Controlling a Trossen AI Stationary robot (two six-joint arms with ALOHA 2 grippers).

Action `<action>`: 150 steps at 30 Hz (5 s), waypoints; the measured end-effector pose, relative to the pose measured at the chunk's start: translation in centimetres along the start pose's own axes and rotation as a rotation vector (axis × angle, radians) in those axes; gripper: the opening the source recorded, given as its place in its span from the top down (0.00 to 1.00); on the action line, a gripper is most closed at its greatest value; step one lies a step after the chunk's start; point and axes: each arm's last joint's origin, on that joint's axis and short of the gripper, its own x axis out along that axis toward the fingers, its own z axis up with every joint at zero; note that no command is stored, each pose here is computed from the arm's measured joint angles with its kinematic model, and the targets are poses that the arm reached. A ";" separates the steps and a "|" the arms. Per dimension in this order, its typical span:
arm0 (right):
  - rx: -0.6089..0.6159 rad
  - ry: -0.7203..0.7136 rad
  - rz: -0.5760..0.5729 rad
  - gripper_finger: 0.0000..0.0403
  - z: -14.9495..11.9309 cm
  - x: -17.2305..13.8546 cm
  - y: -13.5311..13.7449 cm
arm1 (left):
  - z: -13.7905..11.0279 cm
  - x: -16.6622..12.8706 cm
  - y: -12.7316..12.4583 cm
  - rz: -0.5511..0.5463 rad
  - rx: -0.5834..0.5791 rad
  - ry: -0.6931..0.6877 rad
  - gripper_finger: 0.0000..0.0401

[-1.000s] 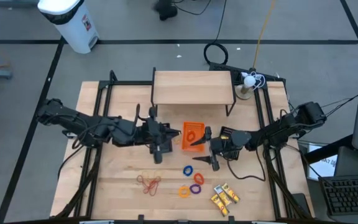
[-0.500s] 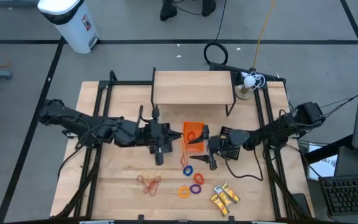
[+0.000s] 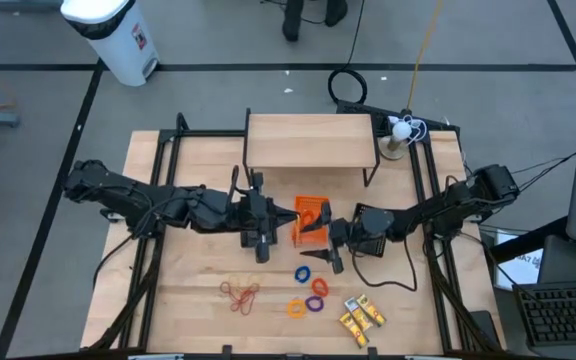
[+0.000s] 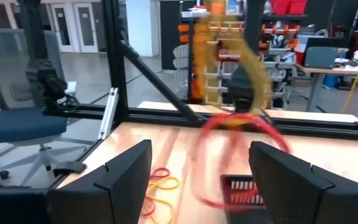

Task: Pick & Place Office Desk Supplies
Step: Put the yellow rubber band into the left black bin

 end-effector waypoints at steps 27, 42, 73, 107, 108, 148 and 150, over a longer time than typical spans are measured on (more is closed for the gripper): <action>-0.021 0.018 0.023 0.99 -0.2 0.0 -0.2 | -0.3 -0.3 -0.6 -0.017 0.016 0.025 1.00; 0.011 0.007 0.019 0.64 -0.1 0.0 -0.2 | -0.2 -0.2 -0.6 -0.016 0.016 0.021 1.00; -0.002 -0.022 -0.181 1.00 1.1 -5.1 -1.5 | -0.2 -6.3 -4.5 -0.020 0.105 0.116 1.00; 0.166 0.115 0.153 1.00 -1.8 -12.6 3.7 | -7.7 -11.9 -4.1 0.292 -0.013 0.407 1.00; 0.168 0.133 0.154 1.00 -2.1 -12.4 3.8 | -7.8 -11.6 -3.8 0.305 -0.015 0.412 1.00; 0.132 0.165 0.144 0.31 -3.8 -11.1 4.0 | -20.3 -2.9 7.1 0.185 -0.183 0.792 0.95; 0.135 0.164 0.136 0.31 -3.8 -11.1 3.8 | -20.4 -2.6 7.0 0.154 -0.182 0.789 0.90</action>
